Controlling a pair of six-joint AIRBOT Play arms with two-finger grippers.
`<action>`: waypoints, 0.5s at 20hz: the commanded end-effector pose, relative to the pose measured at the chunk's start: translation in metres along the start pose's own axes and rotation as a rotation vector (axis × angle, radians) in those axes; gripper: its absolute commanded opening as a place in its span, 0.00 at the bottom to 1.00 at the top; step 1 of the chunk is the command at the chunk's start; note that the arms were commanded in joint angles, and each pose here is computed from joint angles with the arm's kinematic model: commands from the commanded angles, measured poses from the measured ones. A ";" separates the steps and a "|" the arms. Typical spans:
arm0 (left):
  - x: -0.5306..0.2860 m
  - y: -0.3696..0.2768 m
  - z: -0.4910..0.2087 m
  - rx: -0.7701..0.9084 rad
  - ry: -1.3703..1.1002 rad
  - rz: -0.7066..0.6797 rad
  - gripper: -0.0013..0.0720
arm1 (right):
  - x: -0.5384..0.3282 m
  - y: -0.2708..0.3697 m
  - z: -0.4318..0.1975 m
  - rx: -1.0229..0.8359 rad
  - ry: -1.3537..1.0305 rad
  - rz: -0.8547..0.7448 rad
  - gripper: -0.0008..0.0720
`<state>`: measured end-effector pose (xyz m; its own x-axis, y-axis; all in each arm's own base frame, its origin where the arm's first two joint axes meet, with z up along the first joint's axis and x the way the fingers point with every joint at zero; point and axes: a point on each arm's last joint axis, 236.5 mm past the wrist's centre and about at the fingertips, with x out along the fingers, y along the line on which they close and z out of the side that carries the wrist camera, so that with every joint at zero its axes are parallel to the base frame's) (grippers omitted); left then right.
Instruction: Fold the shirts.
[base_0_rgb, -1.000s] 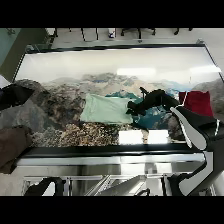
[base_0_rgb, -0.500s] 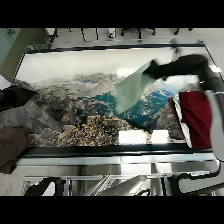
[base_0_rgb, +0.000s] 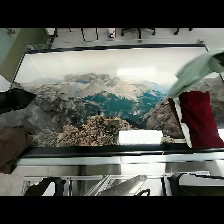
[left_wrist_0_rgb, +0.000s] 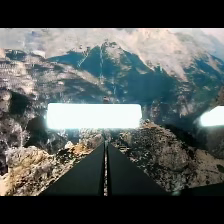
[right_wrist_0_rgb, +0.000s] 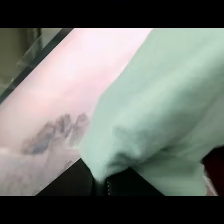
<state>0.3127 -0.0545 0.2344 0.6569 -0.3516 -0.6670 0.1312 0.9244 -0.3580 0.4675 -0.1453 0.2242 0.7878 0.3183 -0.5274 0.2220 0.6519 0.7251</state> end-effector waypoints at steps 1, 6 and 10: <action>0.000 0.000 -0.001 0.000 0.002 -0.001 0.04 | -0.056 -0.066 0.001 0.199 -0.018 -0.191 0.04; 0.000 0.000 -0.001 0.000 0.003 -0.001 0.04 | -0.143 -0.137 -0.067 0.339 0.058 -0.684 0.04; 0.000 0.000 -0.002 0.000 0.010 -0.001 0.04 | -0.134 -0.159 -0.147 0.443 0.146 -0.722 0.04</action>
<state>0.3113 -0.0554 0.2336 0.6509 -0.3557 -0.6706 0.1330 0.9232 -0.3605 0.2876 -0.2063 0.1516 0.4117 0.0360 -0.9106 0.7930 0.4783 0.3774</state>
